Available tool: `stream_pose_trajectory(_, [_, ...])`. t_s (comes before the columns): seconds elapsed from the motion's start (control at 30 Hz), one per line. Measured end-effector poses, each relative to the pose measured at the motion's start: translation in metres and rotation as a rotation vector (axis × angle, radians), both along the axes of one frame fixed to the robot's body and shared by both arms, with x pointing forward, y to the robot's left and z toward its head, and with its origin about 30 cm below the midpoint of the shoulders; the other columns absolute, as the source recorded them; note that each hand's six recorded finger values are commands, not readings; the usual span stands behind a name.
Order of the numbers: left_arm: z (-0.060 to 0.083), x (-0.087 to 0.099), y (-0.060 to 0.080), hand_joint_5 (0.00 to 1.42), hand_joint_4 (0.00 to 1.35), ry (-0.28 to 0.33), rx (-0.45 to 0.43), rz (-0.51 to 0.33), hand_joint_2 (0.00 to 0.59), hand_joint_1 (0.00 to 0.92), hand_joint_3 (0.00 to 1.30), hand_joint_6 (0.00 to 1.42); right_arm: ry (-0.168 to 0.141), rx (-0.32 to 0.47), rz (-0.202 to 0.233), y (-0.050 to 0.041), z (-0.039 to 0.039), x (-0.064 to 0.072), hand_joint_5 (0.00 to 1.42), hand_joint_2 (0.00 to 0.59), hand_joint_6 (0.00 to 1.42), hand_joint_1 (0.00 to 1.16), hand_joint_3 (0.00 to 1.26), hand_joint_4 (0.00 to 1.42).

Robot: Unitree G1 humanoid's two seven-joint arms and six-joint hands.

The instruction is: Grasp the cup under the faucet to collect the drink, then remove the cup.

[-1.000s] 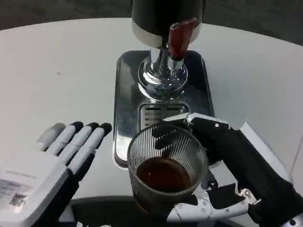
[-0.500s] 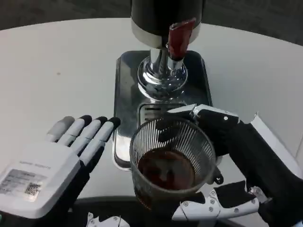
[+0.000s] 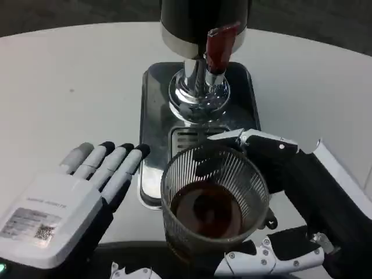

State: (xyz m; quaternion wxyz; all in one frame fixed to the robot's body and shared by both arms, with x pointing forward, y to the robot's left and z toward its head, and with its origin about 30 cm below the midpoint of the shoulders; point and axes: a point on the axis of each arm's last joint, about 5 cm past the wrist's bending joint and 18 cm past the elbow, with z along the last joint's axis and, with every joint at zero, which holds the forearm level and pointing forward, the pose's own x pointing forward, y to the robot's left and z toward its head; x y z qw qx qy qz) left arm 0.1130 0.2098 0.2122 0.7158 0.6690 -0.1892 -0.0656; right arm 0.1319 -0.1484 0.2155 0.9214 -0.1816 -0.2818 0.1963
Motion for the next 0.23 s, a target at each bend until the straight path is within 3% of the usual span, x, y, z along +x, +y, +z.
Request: stream_pose_trajectory(0.23, [-0.0007, -0.0007, 0.0002, 0.00, 0.00, 0.017, 0.009, 0.003, 0.022, 0.000, 0.00, 0.00, 0.009, 0.000, 0.001, 0.0002, -0.0011, -0.0008, 1.04, 0.084, 1.42, 1.10, 0.77, 0.94])
